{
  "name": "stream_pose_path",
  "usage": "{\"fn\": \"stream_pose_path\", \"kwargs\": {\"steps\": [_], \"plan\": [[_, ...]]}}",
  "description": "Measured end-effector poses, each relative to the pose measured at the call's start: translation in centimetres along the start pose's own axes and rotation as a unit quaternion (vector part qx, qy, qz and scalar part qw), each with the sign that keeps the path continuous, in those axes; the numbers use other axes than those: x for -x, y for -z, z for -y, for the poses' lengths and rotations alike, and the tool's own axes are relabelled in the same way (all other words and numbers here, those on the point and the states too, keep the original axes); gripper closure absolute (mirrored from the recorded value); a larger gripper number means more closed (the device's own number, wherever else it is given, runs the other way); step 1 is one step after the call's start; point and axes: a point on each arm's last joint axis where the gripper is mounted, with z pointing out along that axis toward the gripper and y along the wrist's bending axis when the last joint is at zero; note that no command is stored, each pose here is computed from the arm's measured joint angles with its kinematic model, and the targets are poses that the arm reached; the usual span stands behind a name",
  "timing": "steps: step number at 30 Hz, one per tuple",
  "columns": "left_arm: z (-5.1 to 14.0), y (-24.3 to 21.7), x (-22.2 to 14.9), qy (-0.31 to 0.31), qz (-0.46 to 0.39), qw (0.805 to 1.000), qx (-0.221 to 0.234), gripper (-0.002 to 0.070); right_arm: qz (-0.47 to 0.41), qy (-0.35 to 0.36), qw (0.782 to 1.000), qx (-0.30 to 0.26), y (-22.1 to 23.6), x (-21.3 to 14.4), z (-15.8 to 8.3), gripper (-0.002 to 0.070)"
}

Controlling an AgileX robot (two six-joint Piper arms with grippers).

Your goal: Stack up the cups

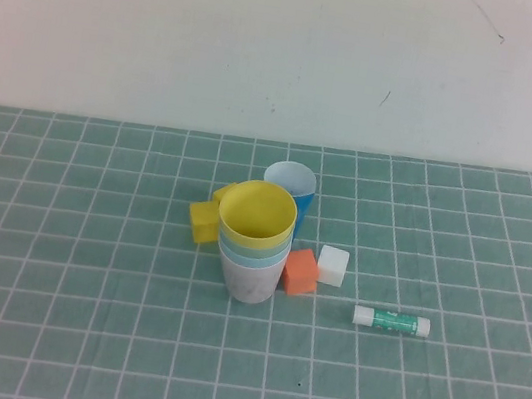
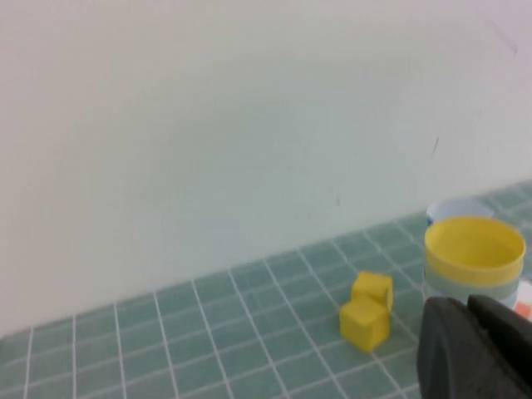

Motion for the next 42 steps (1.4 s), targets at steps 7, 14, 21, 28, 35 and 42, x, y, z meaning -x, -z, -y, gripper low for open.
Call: {"fn": "stream_pose_path", "kwargs": {"steps": [7, 14, 21, 28, 35, 42], "plan": [[0.0, 1.5, -1.7, 0.003, 0.045, 0.999, -0.003, 0.0676, 0.042, -0.055, 0.998, 0.011, 0.1, -6.6, -5.0, 0.0676], [0.1, 1.6, -1.9, 0.012, 0.045, 0.999, -0.005, 0.0676, 0.080, -0.110, 0.990, 0.029, 0.2, -14.2, -10.6, 0.0676], [-0.2, 1.5, -3.1, 0.014, -0.020, 1.000, 0.008, 0.0676, 0.093, -0.146, 0.984, 0.045, 0.5, -20.6, -15.0, 0.0676], [0.0, 1.6, -4.0, 0.049, -0.074, 0.996, 0.003, 0.0676, 0.075, -0.206, 0.974, 0.053, 0.7, -24.0, -17.1, 0.0676], [0.3, 1.7, -4.3, 0.083, -0.088, 0.993, -0.010, 0.0676, 0.000, -0.207, 0.977, 0.059, 0.4, -25.6, -17.8, 0.0676], [0.3, 1.7, -4.3, 0.085, -0.089, 0.992, -0.011, 0.0676, -0.049, -0.204, 0.976, 0.061, 0.5, -26.5, -18.0, 0.0676]]}}
